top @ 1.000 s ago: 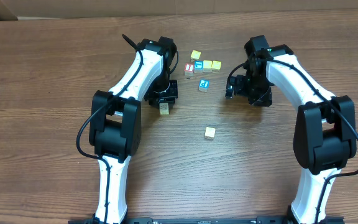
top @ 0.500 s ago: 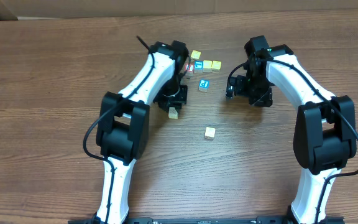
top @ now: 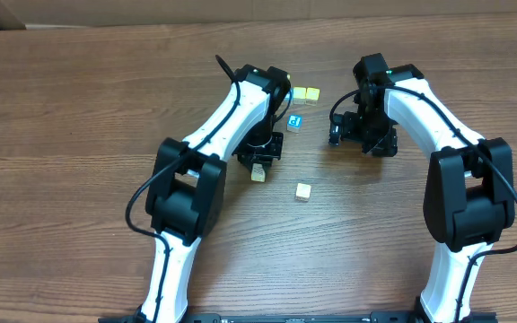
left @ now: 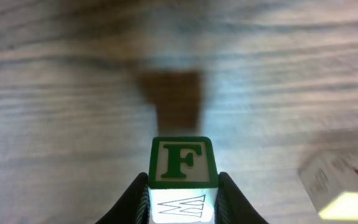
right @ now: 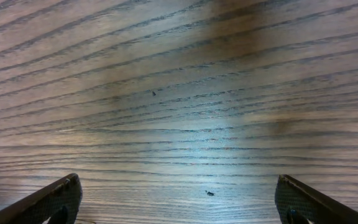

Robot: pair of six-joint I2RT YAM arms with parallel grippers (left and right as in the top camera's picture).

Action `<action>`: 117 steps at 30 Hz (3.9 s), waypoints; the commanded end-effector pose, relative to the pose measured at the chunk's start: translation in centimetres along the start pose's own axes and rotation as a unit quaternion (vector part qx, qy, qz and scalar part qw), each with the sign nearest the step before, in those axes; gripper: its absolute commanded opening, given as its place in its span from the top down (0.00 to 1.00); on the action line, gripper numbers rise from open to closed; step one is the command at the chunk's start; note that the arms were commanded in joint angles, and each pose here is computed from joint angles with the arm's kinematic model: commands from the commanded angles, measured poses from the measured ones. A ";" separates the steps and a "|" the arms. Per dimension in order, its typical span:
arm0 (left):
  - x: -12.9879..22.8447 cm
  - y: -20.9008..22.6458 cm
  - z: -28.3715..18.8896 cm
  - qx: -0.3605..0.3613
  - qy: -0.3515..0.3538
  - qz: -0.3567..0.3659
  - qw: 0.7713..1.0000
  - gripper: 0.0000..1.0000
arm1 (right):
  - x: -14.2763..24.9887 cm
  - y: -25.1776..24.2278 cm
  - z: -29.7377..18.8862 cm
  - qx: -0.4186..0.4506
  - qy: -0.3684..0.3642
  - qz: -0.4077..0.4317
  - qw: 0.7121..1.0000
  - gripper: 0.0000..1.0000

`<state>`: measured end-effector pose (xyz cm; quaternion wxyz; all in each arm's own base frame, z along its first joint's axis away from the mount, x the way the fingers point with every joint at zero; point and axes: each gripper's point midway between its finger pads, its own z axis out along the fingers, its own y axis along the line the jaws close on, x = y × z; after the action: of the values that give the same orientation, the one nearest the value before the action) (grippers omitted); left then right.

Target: Flip 5 blocks

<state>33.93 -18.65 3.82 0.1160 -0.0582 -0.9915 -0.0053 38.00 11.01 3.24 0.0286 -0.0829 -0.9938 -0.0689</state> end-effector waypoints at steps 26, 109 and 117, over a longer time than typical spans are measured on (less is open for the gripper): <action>0.5 -4.0 -2.2 0.037 -0.051 -0.004 0.998 0.80 | 8.3 -1.0 0.5 0.023 0.155 0.010 0.988 0.96; -0.3 -3.2 3.8 0.122 -0.029 -0.017 0.992 0.96 | 9.9 7.0 4.4 -0.144 0.160 0.027 0.976 0.96; 0.2 -2.9 3.9 0.115 -0.022 -0.007 0.993 0.96 | 9.5 7.2 4.5 -0.148 0.153 0.027 0.977 0.96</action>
<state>33.03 -21.22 0.08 0.0977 -0.0183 -0.9894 0.1057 29.84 19.92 0.14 0.1677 -0.1000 -0.9555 -0.2212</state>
